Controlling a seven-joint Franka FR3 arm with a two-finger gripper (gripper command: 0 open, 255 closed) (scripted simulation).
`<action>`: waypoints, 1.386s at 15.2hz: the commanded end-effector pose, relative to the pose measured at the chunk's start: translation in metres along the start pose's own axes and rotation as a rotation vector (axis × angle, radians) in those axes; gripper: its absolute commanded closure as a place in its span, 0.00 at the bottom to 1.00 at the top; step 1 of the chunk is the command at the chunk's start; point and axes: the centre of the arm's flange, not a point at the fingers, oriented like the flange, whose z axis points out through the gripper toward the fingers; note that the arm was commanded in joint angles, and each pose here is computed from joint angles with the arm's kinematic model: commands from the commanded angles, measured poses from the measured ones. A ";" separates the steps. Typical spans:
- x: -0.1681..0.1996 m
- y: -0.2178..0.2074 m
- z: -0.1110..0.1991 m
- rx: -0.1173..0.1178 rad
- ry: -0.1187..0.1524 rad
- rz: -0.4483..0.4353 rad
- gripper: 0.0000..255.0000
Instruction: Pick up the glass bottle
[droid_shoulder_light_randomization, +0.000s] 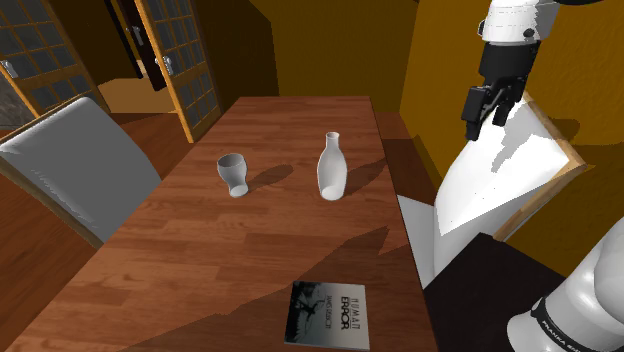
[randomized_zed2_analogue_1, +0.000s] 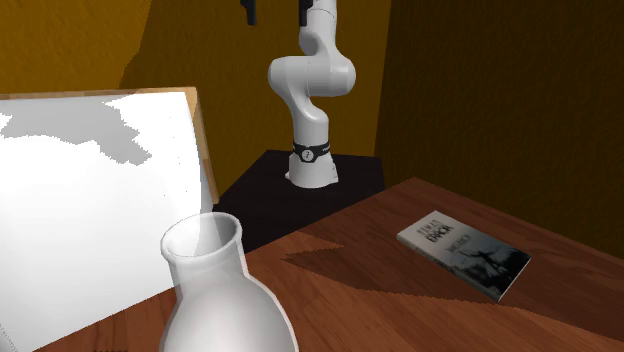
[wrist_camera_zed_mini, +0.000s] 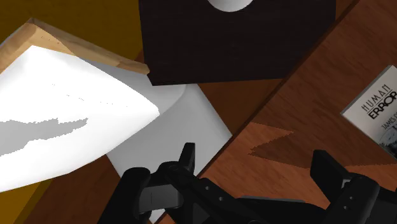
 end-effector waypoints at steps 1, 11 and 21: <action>0.000 0.000 0.000 0.000 0.000 0.000 0.00; 0.127 -0.030 0.029 0.008 -0.014 -0.032 0.00; 0.253 -0.064 0.060 0.016 -0.028 -0.064 0.00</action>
